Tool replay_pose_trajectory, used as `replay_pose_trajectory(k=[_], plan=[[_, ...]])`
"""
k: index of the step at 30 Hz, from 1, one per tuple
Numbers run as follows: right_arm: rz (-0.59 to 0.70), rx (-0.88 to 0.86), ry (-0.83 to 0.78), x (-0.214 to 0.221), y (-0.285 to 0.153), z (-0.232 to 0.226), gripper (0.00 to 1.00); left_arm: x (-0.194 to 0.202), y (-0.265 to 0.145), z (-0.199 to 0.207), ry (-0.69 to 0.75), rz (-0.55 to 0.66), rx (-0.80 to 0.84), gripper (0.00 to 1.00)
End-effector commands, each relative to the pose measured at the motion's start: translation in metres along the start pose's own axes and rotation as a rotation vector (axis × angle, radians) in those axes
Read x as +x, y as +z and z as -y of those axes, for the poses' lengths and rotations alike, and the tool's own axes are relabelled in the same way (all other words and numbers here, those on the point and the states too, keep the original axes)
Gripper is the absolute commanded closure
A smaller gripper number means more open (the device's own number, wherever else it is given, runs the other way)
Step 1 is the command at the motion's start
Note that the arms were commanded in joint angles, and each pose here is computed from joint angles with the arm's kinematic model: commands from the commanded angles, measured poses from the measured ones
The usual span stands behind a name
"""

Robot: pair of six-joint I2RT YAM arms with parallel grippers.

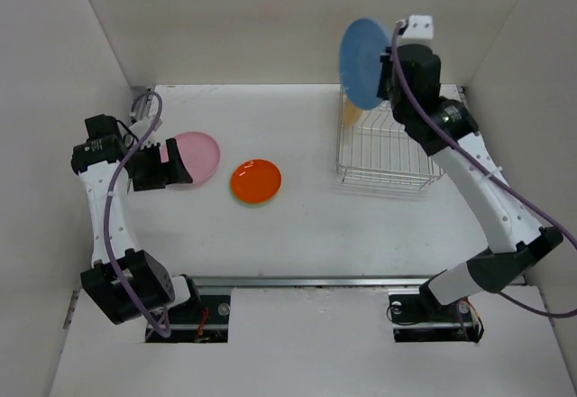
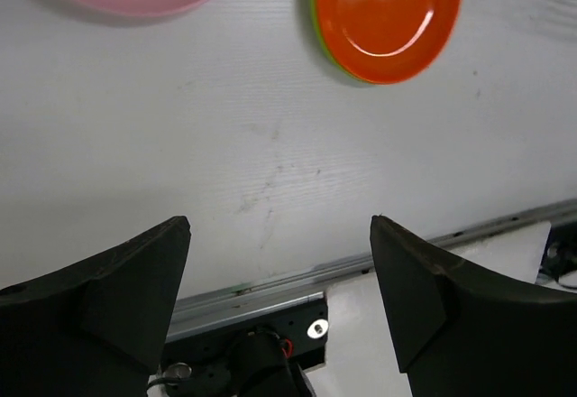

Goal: Unload the plates from the dish rack

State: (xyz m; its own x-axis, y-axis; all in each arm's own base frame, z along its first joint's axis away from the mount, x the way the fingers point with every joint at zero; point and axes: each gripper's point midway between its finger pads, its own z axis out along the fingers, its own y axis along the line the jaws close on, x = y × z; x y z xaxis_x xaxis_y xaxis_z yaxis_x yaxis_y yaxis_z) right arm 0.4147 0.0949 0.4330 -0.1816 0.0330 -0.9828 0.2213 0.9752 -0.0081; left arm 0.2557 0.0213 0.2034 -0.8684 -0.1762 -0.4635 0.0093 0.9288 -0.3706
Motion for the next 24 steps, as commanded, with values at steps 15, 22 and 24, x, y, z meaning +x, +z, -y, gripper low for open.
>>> replay_pose_trajectory(k=[15,22,24], plan=[[-0.340,-1.556,0.022,0.180,-0.166,-0.350,1.00,0.026,0.020,0.041,0.265,-0.080,0.080,0.00],[-0.383,-1.637,0.024,0.204,-0.185,-0.353,1.00,0.051,0.046,0.006,0.229,-0.167,-0.039,0.14],[-0.397,-1.649,0.021,0.208,-0.187,-0.352,1.00,0.045,0.044,0.009,0.230,-0.128,-0.036,0.44]])
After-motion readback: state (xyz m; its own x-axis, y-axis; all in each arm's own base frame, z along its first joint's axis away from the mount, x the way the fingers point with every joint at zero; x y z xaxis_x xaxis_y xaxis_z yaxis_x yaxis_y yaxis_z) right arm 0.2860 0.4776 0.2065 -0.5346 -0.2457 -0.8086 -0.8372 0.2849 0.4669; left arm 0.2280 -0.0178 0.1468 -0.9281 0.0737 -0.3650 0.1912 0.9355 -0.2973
